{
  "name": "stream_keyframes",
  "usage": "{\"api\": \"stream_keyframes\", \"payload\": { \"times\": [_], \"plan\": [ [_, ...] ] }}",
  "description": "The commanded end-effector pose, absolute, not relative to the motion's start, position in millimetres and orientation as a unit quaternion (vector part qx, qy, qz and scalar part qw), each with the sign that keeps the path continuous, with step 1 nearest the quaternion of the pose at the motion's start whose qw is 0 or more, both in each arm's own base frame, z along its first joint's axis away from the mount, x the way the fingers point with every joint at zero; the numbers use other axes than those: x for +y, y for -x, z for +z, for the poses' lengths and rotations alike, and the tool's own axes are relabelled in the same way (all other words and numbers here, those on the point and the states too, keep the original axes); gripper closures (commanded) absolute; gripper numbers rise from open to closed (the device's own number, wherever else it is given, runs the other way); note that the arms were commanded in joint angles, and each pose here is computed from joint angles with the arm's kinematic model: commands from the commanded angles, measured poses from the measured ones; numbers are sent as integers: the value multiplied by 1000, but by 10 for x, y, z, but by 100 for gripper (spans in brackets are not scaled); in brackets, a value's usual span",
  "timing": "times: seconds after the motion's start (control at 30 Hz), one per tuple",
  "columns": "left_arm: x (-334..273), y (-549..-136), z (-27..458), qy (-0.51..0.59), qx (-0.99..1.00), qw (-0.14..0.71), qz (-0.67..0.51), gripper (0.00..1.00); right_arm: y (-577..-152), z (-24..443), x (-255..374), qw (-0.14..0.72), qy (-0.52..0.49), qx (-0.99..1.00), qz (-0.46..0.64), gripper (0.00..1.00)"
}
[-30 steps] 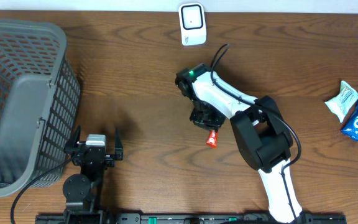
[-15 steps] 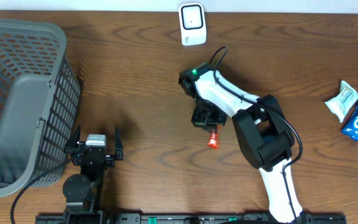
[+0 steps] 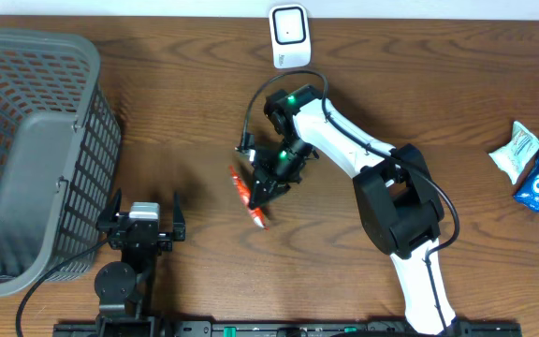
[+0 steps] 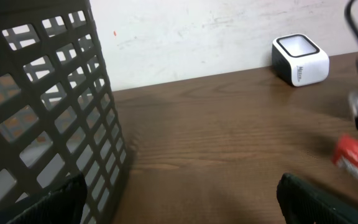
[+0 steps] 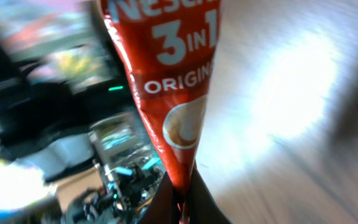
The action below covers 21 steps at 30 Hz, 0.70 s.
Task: Scan the item barcode
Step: 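Raise the Nescafe stick toward the white scanner with the right gripper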
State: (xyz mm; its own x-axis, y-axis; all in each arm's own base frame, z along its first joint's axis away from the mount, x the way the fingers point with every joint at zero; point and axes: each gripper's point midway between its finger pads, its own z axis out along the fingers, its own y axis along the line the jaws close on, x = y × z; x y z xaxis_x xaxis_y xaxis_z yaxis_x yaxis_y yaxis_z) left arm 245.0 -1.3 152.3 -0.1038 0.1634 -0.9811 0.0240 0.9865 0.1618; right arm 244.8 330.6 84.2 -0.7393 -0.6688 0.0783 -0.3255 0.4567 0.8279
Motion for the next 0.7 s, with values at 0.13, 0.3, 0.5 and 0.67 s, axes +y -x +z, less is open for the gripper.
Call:
{"api": "stream_keyframes", "payload": {
  "times": [0.13, 0.3, 0.5, 0.67],
  "plan": [
    [-3, -2441, 1372, -58, 757, 649, 49, 2, -2437, 1705, 3671, 88, -358, -666, -648, 99],
    [-3, -2441, 1372, -58, 757, 649, 49, 2, -2427, 1957, 3699, 122, -289, -649, -693, 99],
    [-3, -2441, 1372, -58, 757, 649, 49, 2, -2385, 1955, 3659, 140, -276, -659, -685, 99],
    [-3, -2441, 1372, -58, 757, 649, 49, 2, -2368, 1950, 3662, 143, -277, -660, -683, 99]
  ]
}}
